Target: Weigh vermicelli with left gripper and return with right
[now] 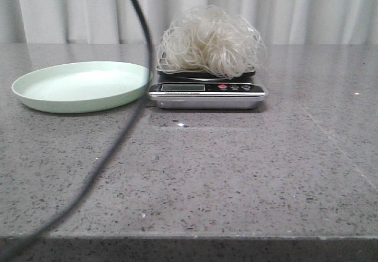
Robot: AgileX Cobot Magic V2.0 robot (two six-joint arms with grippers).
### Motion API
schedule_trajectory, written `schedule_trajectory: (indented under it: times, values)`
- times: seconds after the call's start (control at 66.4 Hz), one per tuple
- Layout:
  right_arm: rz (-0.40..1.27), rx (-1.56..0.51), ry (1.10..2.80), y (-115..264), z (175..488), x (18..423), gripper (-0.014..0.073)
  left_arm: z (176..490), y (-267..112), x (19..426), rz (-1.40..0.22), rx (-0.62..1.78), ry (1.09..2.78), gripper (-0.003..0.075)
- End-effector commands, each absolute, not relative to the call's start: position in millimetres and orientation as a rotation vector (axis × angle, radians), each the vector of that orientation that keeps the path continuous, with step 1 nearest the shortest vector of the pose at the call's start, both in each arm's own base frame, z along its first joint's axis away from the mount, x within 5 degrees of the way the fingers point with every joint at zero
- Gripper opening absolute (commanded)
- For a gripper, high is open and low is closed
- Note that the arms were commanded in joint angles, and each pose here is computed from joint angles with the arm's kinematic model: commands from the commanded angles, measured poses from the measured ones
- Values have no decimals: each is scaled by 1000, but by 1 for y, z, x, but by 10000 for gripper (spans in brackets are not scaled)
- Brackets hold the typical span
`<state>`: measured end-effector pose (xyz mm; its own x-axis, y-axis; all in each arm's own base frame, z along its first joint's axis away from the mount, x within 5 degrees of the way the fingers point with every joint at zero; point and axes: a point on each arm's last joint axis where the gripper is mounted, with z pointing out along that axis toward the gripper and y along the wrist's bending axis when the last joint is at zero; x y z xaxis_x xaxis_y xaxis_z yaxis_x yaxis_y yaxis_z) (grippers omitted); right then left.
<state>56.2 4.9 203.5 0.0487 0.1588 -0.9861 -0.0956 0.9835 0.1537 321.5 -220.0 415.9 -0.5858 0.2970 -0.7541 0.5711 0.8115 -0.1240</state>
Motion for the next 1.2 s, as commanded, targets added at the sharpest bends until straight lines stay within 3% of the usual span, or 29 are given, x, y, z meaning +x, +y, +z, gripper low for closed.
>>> schedule_trajectory:
  times: [0.0,0.301,0.602,0.843,0.978,1.159,1.189]
  values:
    - [189,45,1400,4,215,54,159,455,-188,299,-459,550,2098,433]
    - [189,45,1400,4,215,54,159,447,-121,221,-450,407,1903,395]
    - [189,45,1400,4,215,54,159,403,-72,129,-442,402,1786,395]
    - [189,45,1401,4,215,54,159,365,-37,65,-455,353,1553,392]
    - [189,45,1401,4,215,54,159,339,-25,41,-453,340,1466,321]
    - [189,45,1403,4,215,54,159,315,-17,25,-440,351,1450,118]
    - [189,45,1403,4,215,54,159,311,-16,25,-436,353,1452,130]
